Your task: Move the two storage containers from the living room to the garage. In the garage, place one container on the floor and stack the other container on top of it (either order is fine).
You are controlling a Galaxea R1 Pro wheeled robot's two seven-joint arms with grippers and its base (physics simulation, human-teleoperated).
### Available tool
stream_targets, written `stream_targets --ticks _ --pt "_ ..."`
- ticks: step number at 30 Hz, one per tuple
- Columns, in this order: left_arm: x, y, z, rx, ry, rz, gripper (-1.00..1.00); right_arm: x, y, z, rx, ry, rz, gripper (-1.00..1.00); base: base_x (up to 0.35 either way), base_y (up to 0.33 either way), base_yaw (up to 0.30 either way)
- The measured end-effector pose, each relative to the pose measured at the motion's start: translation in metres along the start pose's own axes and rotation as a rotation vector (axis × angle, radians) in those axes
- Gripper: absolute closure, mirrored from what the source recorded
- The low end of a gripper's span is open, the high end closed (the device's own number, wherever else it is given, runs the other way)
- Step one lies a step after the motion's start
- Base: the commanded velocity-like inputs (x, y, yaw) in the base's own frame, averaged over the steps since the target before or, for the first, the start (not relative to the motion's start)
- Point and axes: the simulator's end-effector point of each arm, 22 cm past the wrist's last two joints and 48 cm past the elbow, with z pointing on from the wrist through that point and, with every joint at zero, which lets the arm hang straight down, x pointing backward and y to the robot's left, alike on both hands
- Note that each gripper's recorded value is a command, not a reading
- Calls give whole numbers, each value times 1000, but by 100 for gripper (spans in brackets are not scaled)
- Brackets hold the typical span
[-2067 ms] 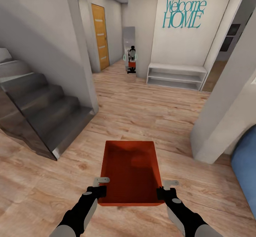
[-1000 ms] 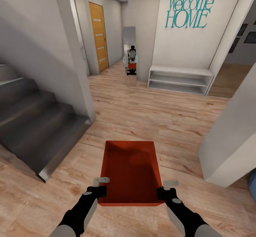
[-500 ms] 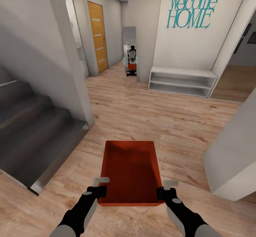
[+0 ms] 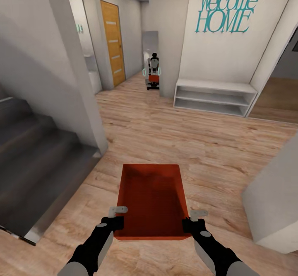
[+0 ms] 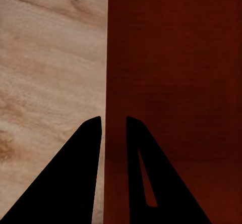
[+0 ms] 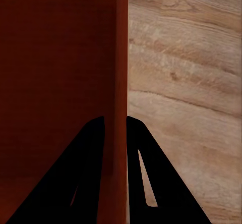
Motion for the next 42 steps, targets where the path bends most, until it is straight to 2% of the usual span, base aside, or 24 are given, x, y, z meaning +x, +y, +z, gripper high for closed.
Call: stream_targets --ticks 42 --pt "0 0 0 0 0 0 100 0 0 0 0 0 0 100 336 0 0"
